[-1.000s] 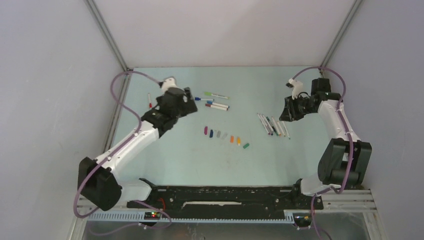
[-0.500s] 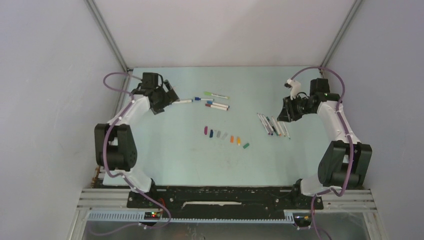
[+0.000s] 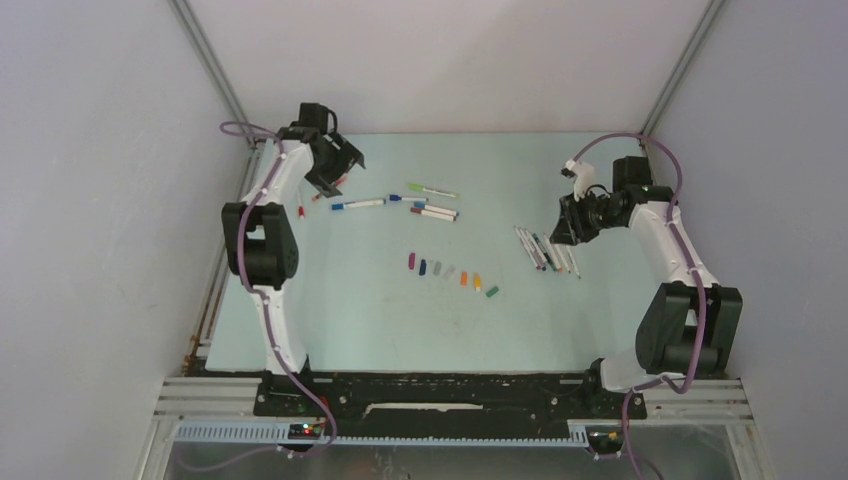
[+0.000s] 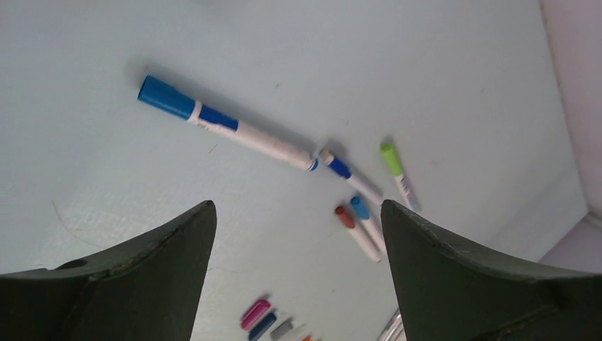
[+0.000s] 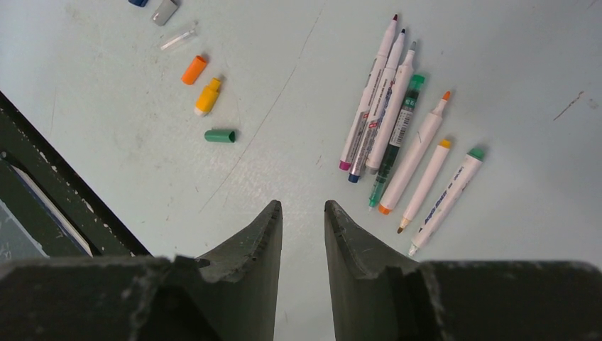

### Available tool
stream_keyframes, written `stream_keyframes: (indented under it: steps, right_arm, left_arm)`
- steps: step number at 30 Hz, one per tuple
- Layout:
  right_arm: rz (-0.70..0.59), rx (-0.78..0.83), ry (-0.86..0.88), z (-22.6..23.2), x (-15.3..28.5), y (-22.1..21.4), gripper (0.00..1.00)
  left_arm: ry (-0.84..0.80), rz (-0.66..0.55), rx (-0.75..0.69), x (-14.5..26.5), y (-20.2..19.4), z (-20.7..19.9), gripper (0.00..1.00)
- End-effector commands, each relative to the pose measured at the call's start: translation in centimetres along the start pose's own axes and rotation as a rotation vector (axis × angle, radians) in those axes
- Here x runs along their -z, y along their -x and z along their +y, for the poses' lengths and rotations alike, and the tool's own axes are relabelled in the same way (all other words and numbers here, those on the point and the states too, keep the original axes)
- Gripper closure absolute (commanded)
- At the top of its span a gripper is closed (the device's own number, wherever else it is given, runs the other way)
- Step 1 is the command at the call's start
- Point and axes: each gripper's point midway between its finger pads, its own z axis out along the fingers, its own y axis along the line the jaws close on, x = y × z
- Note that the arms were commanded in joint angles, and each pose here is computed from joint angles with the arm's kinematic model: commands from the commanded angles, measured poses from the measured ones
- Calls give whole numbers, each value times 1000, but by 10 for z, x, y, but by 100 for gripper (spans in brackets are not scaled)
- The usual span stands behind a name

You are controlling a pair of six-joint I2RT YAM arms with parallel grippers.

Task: Open the pen caps
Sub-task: Pick up the pen from the center of the board.

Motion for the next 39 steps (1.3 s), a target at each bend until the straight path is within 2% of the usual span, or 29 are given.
stream_keyframes:
  steps: [1,8,20,25,31,35,39]
  right_arm:
    - [-21,58,-15,4,4,8,69]
    - [-10,79,-11,9,1,8,69]
    - [-4,100,-13,12,-1,8,69]
    - [-3,104,-14,13,-1,7,69]
    - [0,111,-12,15,-2,7,69]
    - [-2,111,-12,15,-2,8,69]
    - [-4,114,-13,15,-1,8,69]
  left_arm:
    - [112,-14,132,2,16,-7,12]
    - [288,5,247,-15,11,17,16]
    - [277,57,323,-44,3,11,28]
    - [272,71,327,-52,0,10,35]
    - [290,94,326,-61,-6,15,38]
    - [289,139,323,-70,-15,17,50]
    - [294,154,321,-74,-19,19,52]
